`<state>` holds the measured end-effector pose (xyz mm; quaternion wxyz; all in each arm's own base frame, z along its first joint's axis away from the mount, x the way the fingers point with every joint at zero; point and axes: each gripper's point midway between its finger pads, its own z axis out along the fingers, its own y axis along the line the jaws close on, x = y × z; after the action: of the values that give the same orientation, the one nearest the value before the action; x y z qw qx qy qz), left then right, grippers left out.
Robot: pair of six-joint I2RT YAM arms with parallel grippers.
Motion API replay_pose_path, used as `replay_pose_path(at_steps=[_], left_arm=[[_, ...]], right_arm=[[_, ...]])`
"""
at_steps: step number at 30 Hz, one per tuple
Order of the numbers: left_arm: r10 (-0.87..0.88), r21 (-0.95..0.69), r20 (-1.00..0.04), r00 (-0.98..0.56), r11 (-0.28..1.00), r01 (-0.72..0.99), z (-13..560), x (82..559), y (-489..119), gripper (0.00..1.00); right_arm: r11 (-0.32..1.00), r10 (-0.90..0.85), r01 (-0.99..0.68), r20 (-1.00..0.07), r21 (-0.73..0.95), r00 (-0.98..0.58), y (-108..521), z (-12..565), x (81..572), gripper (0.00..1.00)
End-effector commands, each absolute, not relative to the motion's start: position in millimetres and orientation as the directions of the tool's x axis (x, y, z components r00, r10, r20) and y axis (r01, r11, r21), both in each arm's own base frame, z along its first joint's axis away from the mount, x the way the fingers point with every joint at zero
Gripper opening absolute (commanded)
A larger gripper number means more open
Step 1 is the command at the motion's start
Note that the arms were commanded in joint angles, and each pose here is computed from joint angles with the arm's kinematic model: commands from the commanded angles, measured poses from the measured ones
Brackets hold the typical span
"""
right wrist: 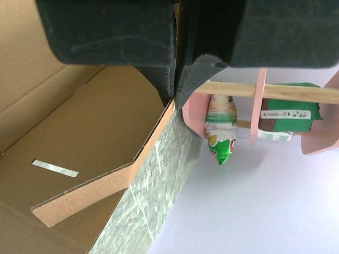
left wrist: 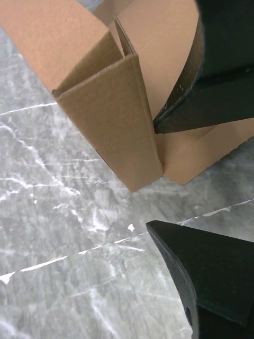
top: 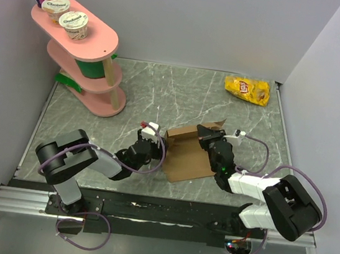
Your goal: Fold the paper box
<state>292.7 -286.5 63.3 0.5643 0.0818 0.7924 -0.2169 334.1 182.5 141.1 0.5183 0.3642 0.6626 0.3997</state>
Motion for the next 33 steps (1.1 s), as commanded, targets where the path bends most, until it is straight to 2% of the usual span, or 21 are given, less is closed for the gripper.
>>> replay_pose_path(at_steps=[1, 13, 20, 26, 33], left_arm=[[-0.319, -0.361, -0.931, -0.177, 0.88, 0.309, 120.5, 320.4, -289.5, 0.74], [-0.326, -0.352, -0.936, -0.133, 0.887, 0.299, 122.7, 323.9, -287.3, 0.84], [-0.326, -0.336, -0.941, -0.091, 0.862, 0.379, 134.2, 316.1, -290.9, 0.91], [-0.317, -0.329, -0.944, -0.093, 0.878, 0.348, 129.7, 320.9, -289.4, 0.87], [-0.298, -0.302, -0.953, -0.061, 0.905, 0.299, 129.3, 330.3, -284.7, 0.89]], right_arm=[[0.519, 0.833, 0.124, -0.467, 0.846, -0.297, 189.9, 105.4, 321.7, 0.0], [0.526, 0.828, 0.126, -0.473, 0.841, -0.301, 191.0, 106.1, 322.3, 0.0], [0.526, 0.827, 0.127, -0.471, 0.841, -0.306, 193.1, 106.4, 323.8, 0.0], [0.528, 0.825, 0.128, -0.471, 0.84, -0.312, 194.1, 104.8, 323.7, 0.0], [0.53, 0.824, 0.128, -0.473, 0.838, -0.312, 194.0, 104.9, 322.6, 0.0]])
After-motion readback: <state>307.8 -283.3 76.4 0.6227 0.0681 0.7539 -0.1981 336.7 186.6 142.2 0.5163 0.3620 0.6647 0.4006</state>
